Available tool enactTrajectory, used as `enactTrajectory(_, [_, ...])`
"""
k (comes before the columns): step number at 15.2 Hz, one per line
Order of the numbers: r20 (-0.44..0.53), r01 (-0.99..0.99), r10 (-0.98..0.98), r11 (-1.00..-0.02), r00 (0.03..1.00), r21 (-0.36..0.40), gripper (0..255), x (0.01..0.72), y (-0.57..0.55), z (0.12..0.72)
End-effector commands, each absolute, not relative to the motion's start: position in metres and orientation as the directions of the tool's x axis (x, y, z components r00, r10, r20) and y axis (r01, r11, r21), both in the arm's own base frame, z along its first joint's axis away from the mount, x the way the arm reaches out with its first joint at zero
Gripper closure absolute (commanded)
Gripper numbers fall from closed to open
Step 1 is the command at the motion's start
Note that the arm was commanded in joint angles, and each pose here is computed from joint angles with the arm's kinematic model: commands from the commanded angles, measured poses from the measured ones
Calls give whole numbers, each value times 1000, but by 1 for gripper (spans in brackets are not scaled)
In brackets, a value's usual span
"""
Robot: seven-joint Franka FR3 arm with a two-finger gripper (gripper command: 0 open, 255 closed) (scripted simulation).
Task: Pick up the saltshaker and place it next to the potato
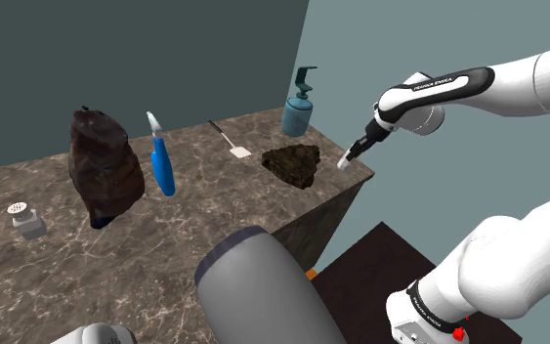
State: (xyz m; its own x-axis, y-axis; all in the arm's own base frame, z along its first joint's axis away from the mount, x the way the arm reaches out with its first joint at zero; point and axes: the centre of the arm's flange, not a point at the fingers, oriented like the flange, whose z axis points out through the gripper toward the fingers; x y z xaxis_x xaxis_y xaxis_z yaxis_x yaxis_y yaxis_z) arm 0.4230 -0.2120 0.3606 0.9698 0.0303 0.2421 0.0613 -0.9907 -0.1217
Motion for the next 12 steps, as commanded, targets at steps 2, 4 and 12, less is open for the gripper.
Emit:
enactTrajectory(2, [242, 61, 30, -991, 970, -121, 255, 423, -212, 376])
enactTrajectory(4, [242, 61, 30, -991, 970, -121, 255, 423, -212, 387])
enactTrajectory(12, [242, 61, 30, -991, 970, -121, 255, 423, -212, 429])
